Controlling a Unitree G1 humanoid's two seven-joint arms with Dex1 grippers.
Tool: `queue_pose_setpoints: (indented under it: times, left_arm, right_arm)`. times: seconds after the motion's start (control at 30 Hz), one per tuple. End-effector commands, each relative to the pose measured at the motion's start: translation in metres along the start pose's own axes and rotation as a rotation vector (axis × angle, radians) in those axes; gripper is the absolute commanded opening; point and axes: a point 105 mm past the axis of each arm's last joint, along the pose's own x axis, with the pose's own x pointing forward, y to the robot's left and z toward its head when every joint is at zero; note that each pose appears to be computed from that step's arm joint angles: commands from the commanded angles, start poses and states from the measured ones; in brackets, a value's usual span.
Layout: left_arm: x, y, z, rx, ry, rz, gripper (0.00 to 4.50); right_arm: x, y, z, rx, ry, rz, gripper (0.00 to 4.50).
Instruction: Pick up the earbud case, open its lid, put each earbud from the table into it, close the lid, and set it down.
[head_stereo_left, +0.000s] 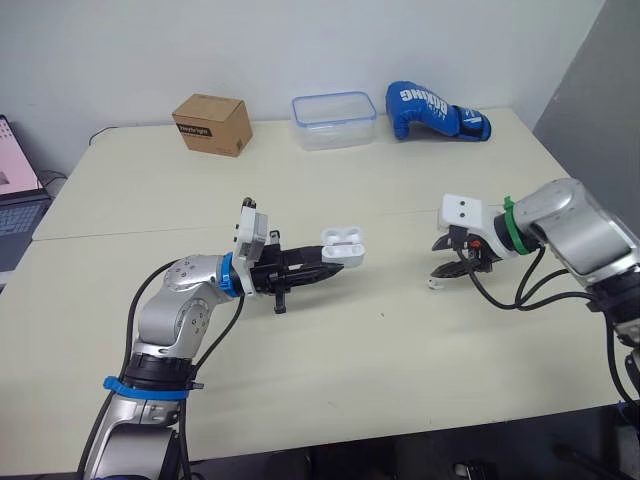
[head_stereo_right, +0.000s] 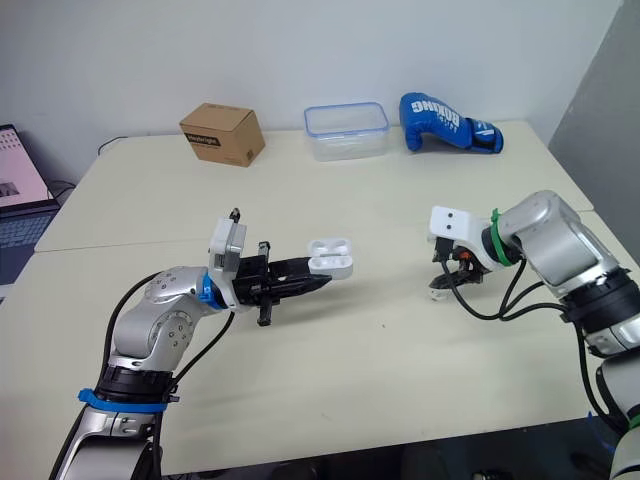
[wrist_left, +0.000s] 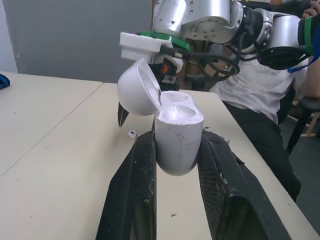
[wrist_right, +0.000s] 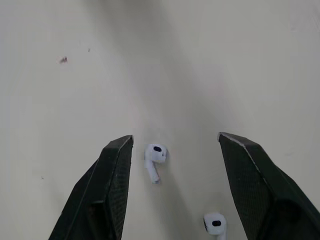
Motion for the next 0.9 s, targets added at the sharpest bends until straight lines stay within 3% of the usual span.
queue_pose_setpoints:
  times: [0.03, 0.5, 0.9]
  left_arm:
    - [0.001, -0.004, 0.007, 0.035, -0.024, -0.022, 0.79]
    - [-0.003, -0.007, 0.003, 0.025, -0.015, -0.022, 0.79]
    - [-0.002, -0.006, 0.0, 0.02, -0.004, -0.035, 0.79]
  right_arm:
    - [0.0, -0.005, -0.003, -0.048, 0.043, 0.006, 2.8]
    - [0.03, 0.015, -0.019, 0.011, 0.031, 0.045, 2.8]
    - [0.038, 0.015, -0.025, 0.055, 0.036, -0.007, 2.8]
